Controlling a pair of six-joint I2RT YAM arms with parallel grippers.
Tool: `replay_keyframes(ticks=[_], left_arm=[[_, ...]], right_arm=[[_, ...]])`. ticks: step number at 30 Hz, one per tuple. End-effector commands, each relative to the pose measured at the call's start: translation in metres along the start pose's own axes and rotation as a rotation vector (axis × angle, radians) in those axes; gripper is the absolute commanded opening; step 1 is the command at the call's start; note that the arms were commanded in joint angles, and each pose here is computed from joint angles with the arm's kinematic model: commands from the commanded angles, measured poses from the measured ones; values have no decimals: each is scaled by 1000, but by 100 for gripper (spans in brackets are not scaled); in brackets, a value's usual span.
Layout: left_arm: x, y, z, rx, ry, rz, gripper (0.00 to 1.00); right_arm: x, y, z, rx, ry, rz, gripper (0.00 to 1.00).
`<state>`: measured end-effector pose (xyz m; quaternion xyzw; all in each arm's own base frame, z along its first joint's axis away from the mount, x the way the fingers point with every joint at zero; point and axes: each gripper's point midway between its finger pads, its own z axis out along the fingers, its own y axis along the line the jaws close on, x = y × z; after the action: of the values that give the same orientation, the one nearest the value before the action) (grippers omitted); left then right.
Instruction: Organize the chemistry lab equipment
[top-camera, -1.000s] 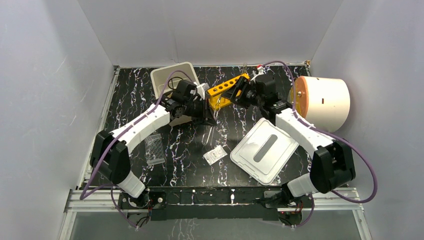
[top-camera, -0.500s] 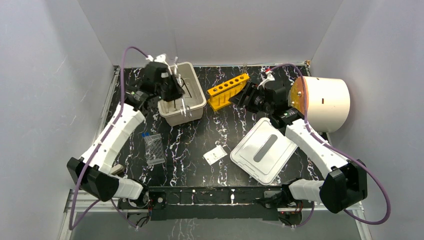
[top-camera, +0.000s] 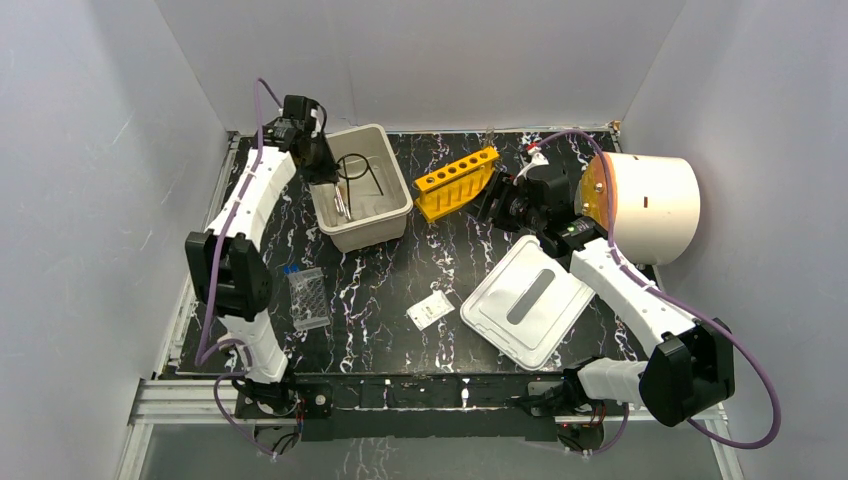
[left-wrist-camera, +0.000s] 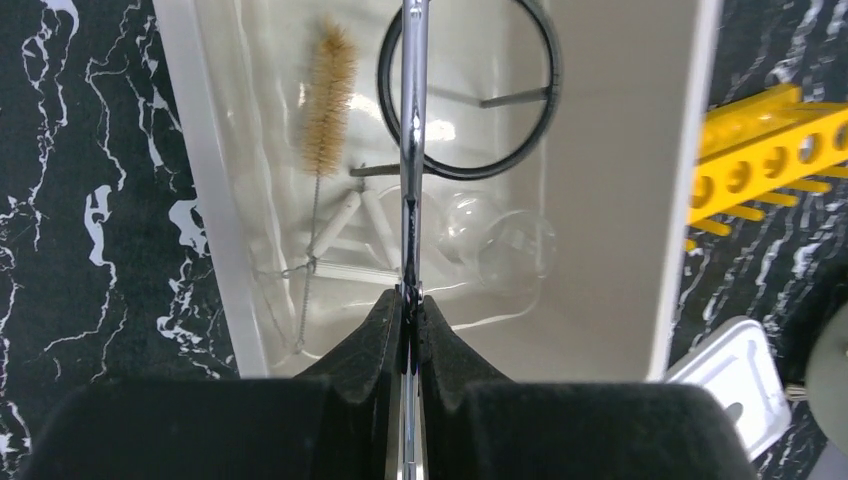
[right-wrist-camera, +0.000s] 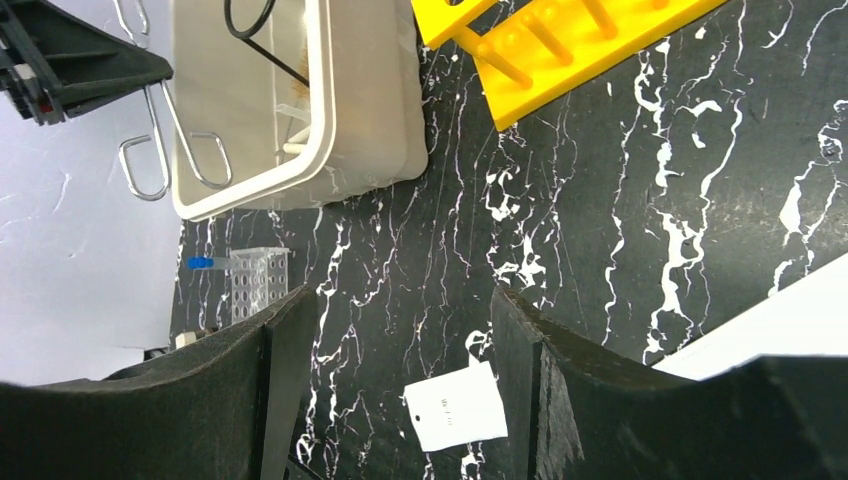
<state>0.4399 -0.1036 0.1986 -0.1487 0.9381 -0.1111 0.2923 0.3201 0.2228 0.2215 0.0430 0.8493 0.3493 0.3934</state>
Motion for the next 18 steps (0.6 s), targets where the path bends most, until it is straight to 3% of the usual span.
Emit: replay_keyframes(ticks=[1,9,18], left_arm=[[-15,4,-11,24,16,28,0],[1,21,27,-12,148,51,0],[11,35,62,-59,139,48,0]], right_arm=[[-25,15,-12,-26,-79,-37,72],[-23,18,-13,-46,-68,-8,72],[-13,14,-13,-47,-43,15,72]])
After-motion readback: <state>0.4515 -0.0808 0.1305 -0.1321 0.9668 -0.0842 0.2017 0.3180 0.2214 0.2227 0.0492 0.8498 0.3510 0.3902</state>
